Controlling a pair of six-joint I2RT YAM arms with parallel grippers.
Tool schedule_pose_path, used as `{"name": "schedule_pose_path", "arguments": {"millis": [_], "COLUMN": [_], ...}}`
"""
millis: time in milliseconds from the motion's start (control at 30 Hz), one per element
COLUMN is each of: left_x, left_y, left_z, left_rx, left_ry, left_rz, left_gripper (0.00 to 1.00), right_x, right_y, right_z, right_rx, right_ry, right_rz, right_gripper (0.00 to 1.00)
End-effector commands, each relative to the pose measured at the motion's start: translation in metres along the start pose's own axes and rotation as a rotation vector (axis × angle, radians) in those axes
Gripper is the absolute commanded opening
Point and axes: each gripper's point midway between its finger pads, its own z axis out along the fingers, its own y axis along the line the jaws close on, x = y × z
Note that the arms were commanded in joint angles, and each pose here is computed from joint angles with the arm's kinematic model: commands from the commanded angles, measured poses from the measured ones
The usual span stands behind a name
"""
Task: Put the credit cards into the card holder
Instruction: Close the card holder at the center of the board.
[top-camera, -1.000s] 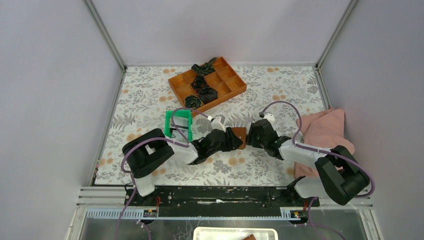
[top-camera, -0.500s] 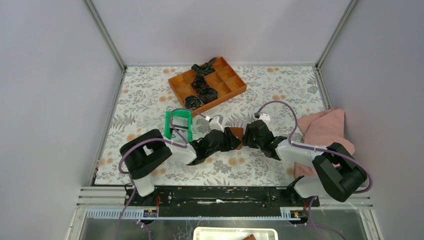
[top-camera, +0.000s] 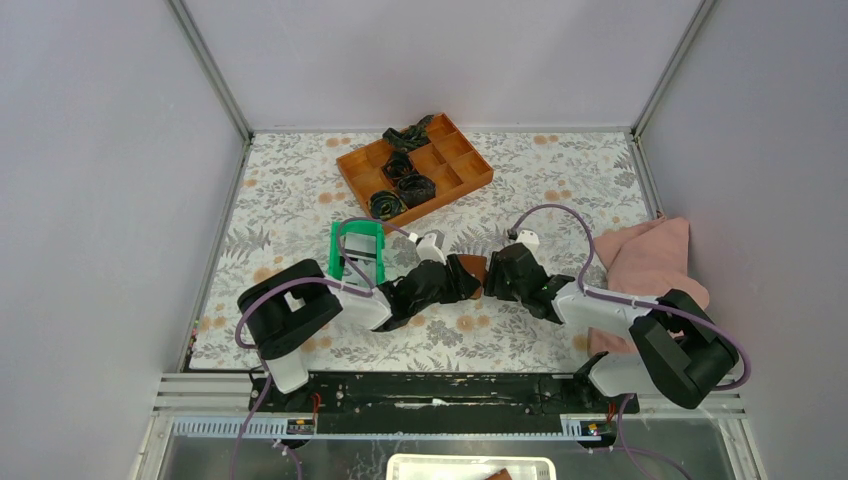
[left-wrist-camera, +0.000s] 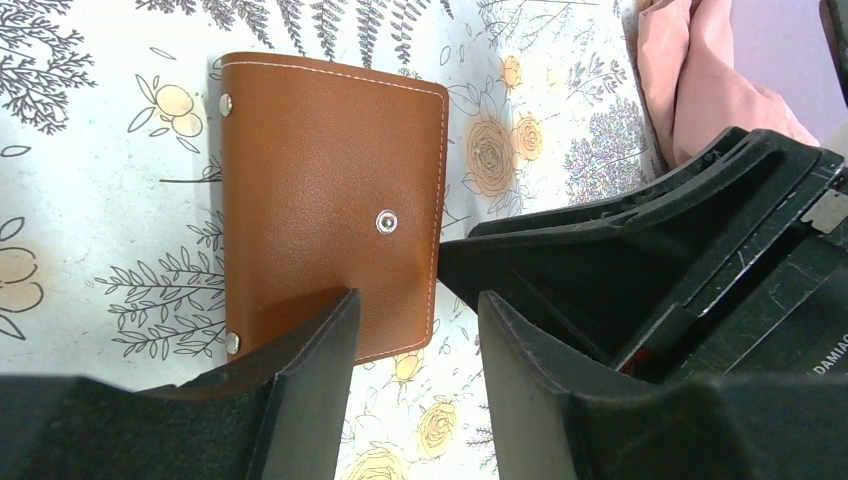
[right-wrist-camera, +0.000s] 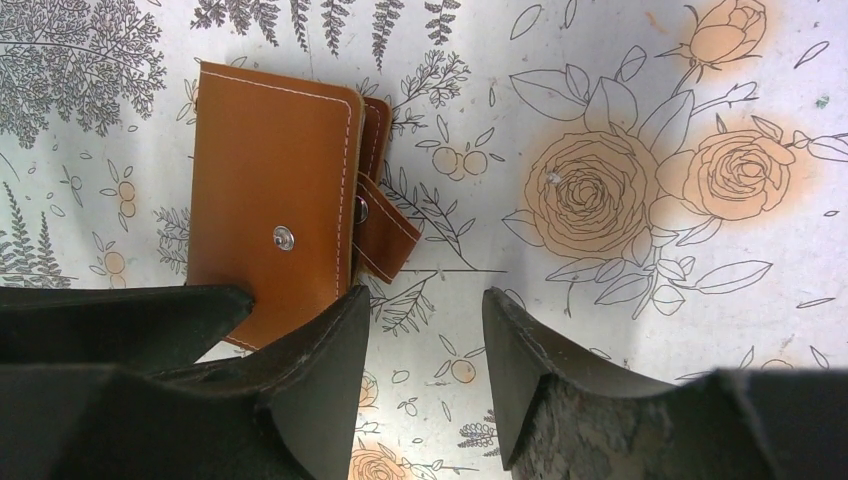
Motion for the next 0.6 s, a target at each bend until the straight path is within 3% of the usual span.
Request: {"name": "schedule_pose_path", "arguments": {"millis": [0, 567], "left_x": [-0.005, 0.008], "left_y": [0.007, 0.036], "left_z": [-0.004, -0.001], "left_rx": [-0.026, -0.111], "left_ry": [-0.030, 0.001], "left_rz": [0.013, 0.057], "left_gripper": [0.55, 0.55], "right_x": [0.019, 0.007], "right_y": [-0.010, -0.006], "right_z": [0.000, 0.024], "right_rx": [0.039, 0.104], "right_ry": [0.064, -0.001], "right_rz": [-0.017, -0.076], "right_gripper": [0.53, 0.53]}}
